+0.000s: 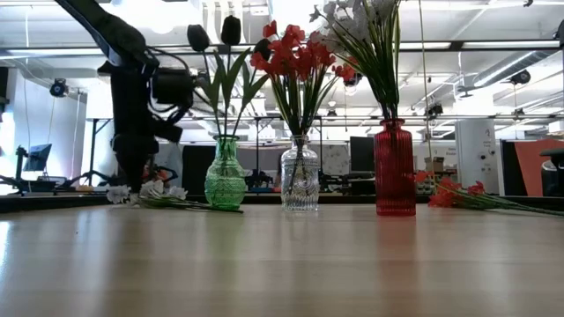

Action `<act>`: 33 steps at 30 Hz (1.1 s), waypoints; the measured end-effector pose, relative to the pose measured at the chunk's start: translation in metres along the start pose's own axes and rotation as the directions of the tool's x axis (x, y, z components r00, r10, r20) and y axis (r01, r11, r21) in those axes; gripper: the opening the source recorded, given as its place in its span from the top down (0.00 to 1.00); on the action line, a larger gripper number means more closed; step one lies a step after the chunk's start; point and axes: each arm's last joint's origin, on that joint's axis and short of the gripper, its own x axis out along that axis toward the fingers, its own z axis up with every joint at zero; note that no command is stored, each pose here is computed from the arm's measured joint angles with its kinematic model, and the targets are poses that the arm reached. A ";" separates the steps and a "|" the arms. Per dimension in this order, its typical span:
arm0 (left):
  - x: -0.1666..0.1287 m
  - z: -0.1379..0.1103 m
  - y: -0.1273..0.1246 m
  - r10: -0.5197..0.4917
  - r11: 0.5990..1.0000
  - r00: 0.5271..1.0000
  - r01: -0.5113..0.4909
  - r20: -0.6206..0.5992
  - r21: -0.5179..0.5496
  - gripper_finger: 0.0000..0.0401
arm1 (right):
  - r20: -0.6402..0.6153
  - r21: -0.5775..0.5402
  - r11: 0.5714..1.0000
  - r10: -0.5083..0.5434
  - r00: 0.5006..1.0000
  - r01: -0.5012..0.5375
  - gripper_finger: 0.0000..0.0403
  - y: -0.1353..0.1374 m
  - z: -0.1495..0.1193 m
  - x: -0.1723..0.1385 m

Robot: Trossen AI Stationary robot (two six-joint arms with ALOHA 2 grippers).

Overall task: Sort flowers into vase by color
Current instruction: Put the white flowers into the red vase

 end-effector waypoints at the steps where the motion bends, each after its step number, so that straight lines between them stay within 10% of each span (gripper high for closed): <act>1: -0.001 0.001 0.002 0.036 0.999 0.999 -0.036 0.004 0.007 0.79 | 0.000 0.000 1.000 0.000 1.000 0.000 0.46 0.000 0.000 0.000; 17: 0.008 0.012 0.006 0.063 0.984 0.995 -0.074 0.077 0.162 0.46 | -0.006 0.021 1.000 0.007 1.000 -0.007 0.46 0.000 0.000 0.000; 33: 0.034 0.018 0.002 0.086 0.977 0.996 -0.089 0.022 0.195 0.51 | -0.020 0.049 0.998 0.028 0.999 -0.027 0.46 0.001 -0.001 0.000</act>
